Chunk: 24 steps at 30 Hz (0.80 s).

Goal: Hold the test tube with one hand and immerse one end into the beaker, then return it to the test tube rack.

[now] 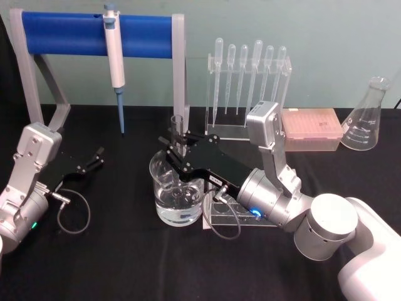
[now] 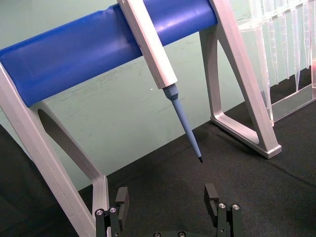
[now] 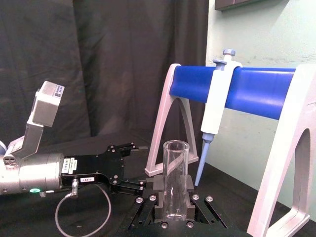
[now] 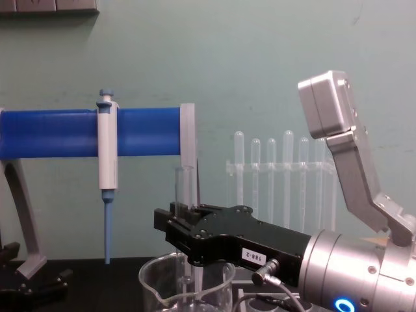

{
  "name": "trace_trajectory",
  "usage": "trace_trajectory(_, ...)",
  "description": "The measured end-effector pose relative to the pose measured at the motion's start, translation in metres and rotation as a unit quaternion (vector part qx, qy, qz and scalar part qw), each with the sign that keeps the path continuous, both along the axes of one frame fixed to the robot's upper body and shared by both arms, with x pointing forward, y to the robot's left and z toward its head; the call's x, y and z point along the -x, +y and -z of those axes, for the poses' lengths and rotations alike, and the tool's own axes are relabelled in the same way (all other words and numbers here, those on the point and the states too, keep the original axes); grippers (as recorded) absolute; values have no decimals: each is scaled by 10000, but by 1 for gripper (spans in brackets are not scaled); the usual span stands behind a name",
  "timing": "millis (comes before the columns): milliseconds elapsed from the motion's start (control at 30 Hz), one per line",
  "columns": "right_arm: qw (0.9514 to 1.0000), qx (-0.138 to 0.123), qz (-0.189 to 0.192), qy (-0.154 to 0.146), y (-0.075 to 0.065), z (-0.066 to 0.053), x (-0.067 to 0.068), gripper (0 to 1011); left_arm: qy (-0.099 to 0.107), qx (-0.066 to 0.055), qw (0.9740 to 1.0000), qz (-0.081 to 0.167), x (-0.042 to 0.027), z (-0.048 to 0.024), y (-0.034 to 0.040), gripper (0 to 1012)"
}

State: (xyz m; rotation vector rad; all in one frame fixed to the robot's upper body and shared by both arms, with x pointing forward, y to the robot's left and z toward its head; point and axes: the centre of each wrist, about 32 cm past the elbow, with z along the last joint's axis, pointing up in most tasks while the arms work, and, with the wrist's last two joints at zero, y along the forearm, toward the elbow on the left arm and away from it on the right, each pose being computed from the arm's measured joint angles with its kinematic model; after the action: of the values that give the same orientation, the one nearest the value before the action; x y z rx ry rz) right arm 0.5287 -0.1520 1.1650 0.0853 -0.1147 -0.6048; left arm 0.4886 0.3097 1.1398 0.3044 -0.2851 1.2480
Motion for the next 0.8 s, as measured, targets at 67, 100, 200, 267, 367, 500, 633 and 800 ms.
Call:
trace_trajectory(67,10000,0,0,0,0,0,0,224,0,0,10000,0,0,0,0,1000)
trace_trajectory(100,10000,0,0,0,0,0,0,224,0,0,10000,0,0,0,0,1000)
trace_trajectory(200,10000,0,0,0,0,0,0,224,0,0,10000,0,0,0,0,1000)
trace_trajectory(267,10000,0,0,0,0,0,0,224,0,0,10000,0,0,0,0,1000)
trace_trajectory(367,10000,0,0,0,0,0,0,224,0,0,10000,0,0,0,0,1000)
trace_trajectory(500,10000,0,0,0,0,0,0,224,0,0,10000,0,0,0,0,1000)
trace_trajectory(633,10000,0,0,0,0,0,0,224,0,0,10000,0,0,0,0,1000)
trace_trajectory(800,10000,0,0,0,0,0,0,224,0,0,10000,0,0,0,0,1000)
